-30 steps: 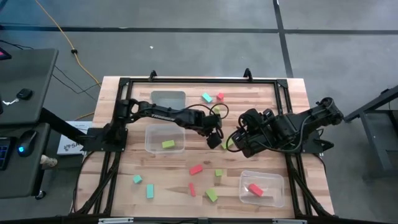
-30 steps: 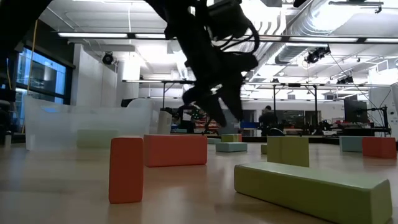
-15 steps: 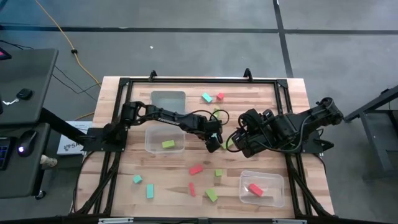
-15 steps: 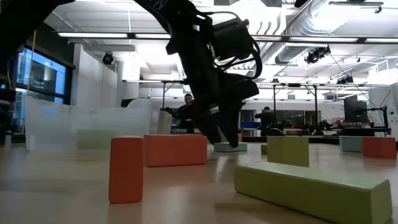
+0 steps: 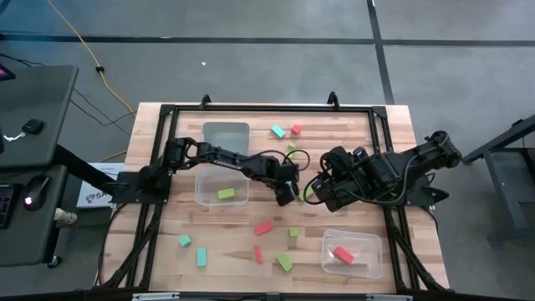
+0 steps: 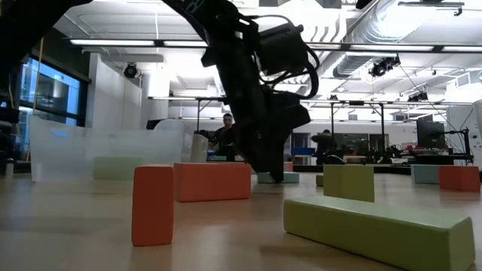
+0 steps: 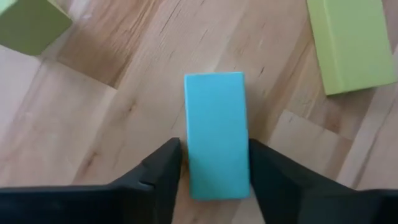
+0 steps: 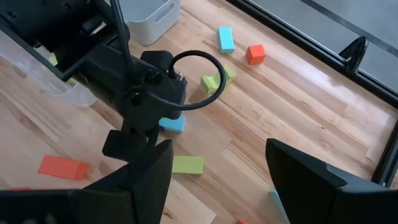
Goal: Sort & place blocks by color
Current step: Put the blue block into the gray bin
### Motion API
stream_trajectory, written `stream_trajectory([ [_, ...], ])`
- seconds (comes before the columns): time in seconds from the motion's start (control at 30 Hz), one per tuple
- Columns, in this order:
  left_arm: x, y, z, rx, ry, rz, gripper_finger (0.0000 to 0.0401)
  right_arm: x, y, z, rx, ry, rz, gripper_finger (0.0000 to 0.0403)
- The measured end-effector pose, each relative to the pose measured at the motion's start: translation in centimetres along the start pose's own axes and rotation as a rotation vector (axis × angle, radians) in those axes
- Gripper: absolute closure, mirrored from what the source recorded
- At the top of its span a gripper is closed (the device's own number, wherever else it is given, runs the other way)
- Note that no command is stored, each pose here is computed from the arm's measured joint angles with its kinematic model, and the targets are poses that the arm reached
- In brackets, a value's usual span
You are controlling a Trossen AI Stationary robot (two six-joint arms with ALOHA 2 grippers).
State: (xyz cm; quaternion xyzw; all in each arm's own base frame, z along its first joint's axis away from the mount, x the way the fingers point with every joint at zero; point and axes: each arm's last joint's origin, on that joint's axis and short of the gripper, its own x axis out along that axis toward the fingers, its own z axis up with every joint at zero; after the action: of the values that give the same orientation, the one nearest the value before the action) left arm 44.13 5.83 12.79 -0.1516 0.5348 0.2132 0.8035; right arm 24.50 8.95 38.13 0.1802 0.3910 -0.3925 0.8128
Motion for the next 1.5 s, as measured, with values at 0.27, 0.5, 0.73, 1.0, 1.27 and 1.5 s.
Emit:
stream_trajectory([
  [0.27,-1.2,0.3,-0.1,0.106,0.036,-0.038,0.0364,0.0,0.0,0.0,0.016,0.000,0.000,0.0155],
  [0.5,-2.7,0.9,0.0,0.136,0.086,-0.140,0.0372,0.0,0.1,0.0,0.024,0.003,0.012,0.0155],
  [0.73,-6.6,2.2,1.0,0.193,0.021,-0.147,0.0376,0.0,0.4,0.1,0.044,0.002,0.039,0.0155],
  [1.0,-14.2,6.1,2.1,0.200,-0.122,-0.133,0.0377,0.0,0.7,0.2,0.065,-0.002,0.066,0.0155],
  [1.27,-21.2,10.9,0.9,0.170,-0.183,-0.045,0.0371,0.0,0.9,0.3,0.080,-0.014,0.083,0.0155],
  [1.5,-24.5,14.8,-0.6,0.124,-0.173,0.106,0.0373,0.0,1.1,0.4,0.095,-0.026,0.096,0.0155],
])
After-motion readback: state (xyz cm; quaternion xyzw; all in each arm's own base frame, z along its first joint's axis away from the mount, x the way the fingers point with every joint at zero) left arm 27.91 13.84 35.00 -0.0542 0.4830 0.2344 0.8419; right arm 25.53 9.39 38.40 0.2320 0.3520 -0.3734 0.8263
